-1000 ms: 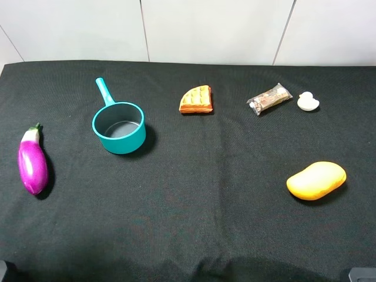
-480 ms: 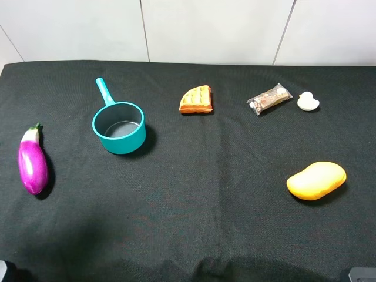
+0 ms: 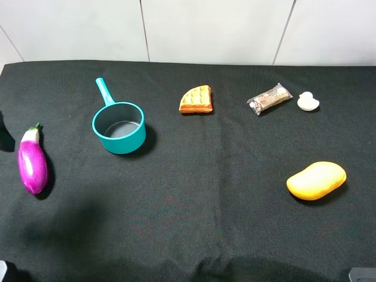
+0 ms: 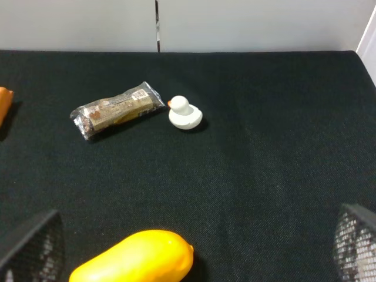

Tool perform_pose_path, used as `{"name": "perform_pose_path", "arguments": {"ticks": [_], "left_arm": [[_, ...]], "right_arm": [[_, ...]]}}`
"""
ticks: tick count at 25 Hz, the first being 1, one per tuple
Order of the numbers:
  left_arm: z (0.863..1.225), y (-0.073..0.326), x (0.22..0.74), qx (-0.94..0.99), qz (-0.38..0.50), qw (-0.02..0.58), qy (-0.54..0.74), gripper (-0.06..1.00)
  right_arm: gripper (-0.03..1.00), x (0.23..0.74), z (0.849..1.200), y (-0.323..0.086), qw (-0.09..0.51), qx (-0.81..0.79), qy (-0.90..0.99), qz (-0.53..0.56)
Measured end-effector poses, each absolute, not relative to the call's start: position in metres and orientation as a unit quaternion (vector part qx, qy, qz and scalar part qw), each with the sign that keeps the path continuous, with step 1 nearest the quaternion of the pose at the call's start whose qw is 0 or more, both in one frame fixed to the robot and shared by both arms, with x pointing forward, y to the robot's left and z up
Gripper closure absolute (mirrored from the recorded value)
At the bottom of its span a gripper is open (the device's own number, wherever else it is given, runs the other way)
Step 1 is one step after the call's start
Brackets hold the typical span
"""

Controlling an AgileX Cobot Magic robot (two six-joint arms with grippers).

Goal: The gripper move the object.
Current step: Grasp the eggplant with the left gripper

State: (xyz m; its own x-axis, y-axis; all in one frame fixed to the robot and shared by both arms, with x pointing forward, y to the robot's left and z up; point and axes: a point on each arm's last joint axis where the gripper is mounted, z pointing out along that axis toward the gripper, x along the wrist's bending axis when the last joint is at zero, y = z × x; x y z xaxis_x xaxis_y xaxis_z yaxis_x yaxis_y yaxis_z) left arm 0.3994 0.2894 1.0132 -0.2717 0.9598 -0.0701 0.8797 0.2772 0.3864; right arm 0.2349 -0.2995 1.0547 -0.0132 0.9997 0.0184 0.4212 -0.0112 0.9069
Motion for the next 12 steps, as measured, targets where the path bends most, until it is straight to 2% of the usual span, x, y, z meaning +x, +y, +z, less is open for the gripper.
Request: {"name": "perform_pose_path", "arguments": {"ticks": [12], "left_arm": [[0.984,0.287,0.429,0.569,0.124,0.12,0.804,-0.05]], "right_arm": [[0.27,0.235,1.055,-0.3,0.372,0.596,0.596,0.388]]}}
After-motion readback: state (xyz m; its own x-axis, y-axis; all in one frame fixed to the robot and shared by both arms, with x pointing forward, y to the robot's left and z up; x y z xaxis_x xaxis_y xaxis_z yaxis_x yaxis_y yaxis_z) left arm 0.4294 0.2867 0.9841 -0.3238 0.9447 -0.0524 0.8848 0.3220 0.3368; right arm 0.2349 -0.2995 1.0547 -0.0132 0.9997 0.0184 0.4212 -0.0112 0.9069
